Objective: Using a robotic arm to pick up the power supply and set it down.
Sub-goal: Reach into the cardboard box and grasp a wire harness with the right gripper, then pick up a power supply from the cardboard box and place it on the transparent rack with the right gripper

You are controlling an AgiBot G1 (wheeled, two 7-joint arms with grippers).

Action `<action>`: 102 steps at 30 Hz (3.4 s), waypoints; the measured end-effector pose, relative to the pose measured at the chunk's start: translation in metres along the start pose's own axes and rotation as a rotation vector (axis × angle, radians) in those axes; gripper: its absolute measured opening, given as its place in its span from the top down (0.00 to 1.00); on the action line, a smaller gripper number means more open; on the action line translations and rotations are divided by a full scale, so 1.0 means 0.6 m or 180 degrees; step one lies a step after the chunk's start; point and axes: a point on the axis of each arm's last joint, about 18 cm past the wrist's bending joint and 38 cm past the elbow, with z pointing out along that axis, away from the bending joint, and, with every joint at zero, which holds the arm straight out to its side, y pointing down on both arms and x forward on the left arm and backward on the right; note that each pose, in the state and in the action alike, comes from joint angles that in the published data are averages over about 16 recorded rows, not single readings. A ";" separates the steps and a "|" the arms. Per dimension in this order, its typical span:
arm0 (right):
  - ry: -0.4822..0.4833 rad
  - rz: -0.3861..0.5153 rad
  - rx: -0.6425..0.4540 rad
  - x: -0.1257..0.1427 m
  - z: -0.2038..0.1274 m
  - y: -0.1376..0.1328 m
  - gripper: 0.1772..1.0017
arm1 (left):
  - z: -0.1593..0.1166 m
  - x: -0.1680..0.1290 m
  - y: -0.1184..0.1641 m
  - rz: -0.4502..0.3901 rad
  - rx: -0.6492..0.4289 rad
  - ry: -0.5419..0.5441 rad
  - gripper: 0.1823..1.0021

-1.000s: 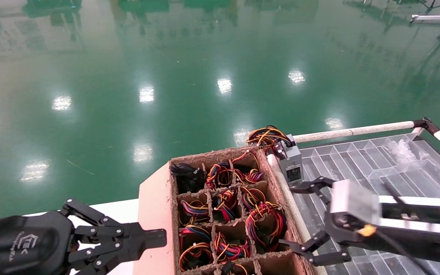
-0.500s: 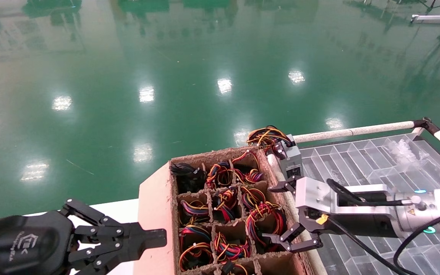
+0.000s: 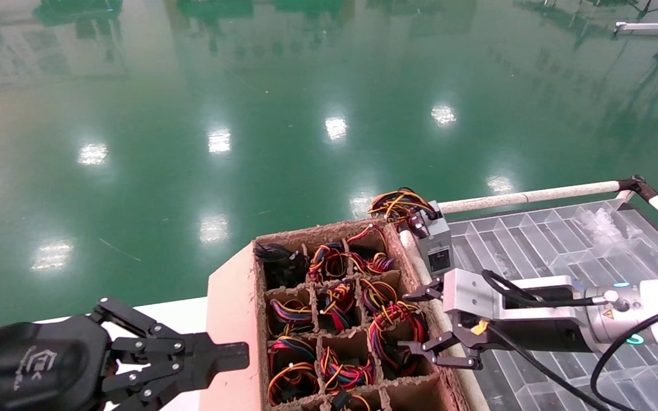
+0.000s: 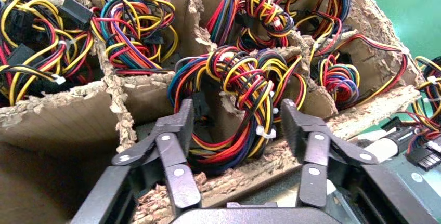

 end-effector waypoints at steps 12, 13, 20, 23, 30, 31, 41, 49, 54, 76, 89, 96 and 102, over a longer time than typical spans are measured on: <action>-0.0024 -0.0001 0.0000 0.004 0.004 0.001 0.68 | 0.000 0.000 0.000 0.0000 0.0000 0.0000 0.97; -0.0026 0.0000 0.0001 0.004 0.004 0.001 0.71 | 0.000 0.000 0.000 0.0000 0.0000 0.0000 0.97; -0.0033 -0.0004 0.0010 0.009 0.000 -0.006 0.85 | 0.000 0.000 0.000 0.0000 0.0000 0.0000 0.90; -0.0026 -0.0006 0.0026 0.012 -0.004 -0.012 0.88 | 0.000 0.000 0.000 0.0000 0.0000 0.0000 0.85; 0.0052 -0.0018 0.0133 0.026 -0.024 -0.038 0.93 | 0.000 0.000 0.000 0.0000 0.0000 0.0000 0.71; 0.0072 -0.0020 0.0156 0.029 -0.028 -0.043 0.94 | 0.000 0.000 0.000 0.0000 0.0000 0.0000 0.69; 0.0413 -0.0109 0.0445 0.071 -0.089 -0.109 0.94 | 0.000 0.000 0.000 0.0000 0.0000 0.0000 0.39; 0.0770 -0.0248 0.0635 0.117 -0.153 -0.159 0.94 | 0.000 0.000 0.000 0.0000 0.0000 0.0000 0.20; 0.0957 -0.0340 0.0685 0.146 -0.191 -0.178 0.94 | 0.000 0.000 0.000 0.0000 0.0000 0.0000 0.11; 0.1276 -0.0449 0.0323 0.210 -0.284 -0.122 0.94 | 0.000 0.000 0.000 0.0000 0.0000 0.0000 0.00; 0.1100 -0.0294 0.0265 0.203 -0.249 -0.076 0.94 | 0.000 0.000 0.000 0.0000 0.0000 0.0000 0.00; 0.1001 -0.0223 0.0249 0.198 -0.220 -0.060 0.94 | 0.000 0.000 0.000 0.0000 0.0000 0.0000 0.00; 0.0970 -0.0188 0.0193 0.197 -0.210 -0.046 0.94 | 0.000 0.000 0.000 0.0000 0.0000 0.0000 0.00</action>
